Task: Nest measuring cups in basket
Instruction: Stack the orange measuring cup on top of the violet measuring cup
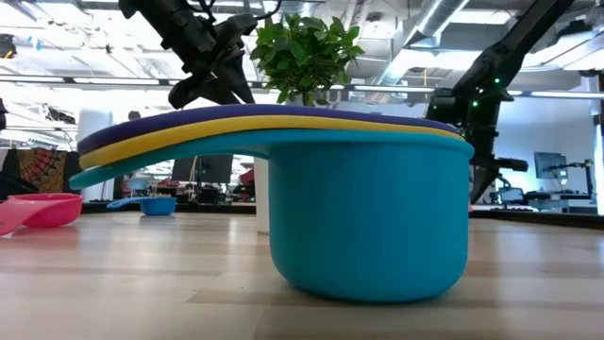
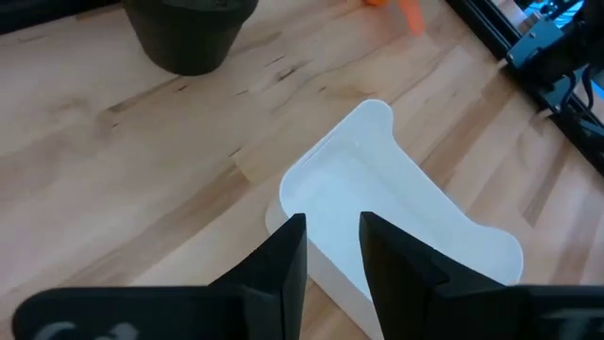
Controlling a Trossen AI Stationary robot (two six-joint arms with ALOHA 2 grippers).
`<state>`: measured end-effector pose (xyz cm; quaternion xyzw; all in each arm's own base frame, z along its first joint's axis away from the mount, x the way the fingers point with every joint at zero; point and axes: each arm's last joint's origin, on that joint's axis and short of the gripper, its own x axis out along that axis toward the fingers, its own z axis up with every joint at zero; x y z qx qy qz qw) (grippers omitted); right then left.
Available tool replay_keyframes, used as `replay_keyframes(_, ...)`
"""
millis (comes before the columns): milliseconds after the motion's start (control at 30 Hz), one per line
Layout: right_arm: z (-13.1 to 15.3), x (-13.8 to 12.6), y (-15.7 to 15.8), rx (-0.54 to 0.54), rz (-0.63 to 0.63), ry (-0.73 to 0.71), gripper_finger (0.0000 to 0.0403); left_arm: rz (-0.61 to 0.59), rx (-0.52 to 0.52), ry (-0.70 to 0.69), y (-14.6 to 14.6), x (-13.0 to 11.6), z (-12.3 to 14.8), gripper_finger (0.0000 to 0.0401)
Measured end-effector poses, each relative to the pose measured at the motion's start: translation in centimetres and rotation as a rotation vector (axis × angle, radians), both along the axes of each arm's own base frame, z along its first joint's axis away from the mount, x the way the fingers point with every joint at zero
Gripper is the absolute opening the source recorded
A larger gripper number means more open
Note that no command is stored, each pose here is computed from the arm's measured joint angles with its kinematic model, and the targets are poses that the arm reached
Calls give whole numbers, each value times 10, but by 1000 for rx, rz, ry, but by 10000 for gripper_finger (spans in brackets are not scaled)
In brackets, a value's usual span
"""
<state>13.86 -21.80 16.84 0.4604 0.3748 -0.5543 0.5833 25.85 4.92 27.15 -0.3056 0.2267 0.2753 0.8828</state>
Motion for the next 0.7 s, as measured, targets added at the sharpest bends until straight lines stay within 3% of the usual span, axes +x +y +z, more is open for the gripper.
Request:
replay_keyframes(333,-3,5,-2,-10,-11,-15,109,7,-1,-2,2,0,0,89)
replay_keyframes(600,-2,8,-3,-31,-38,-45,20,8,-19,-8,2,0,0,88)
replay_keyframes(700,-1,13,-1,-41,-24,-54,11,-18,-36,-10,1,0,0,88)
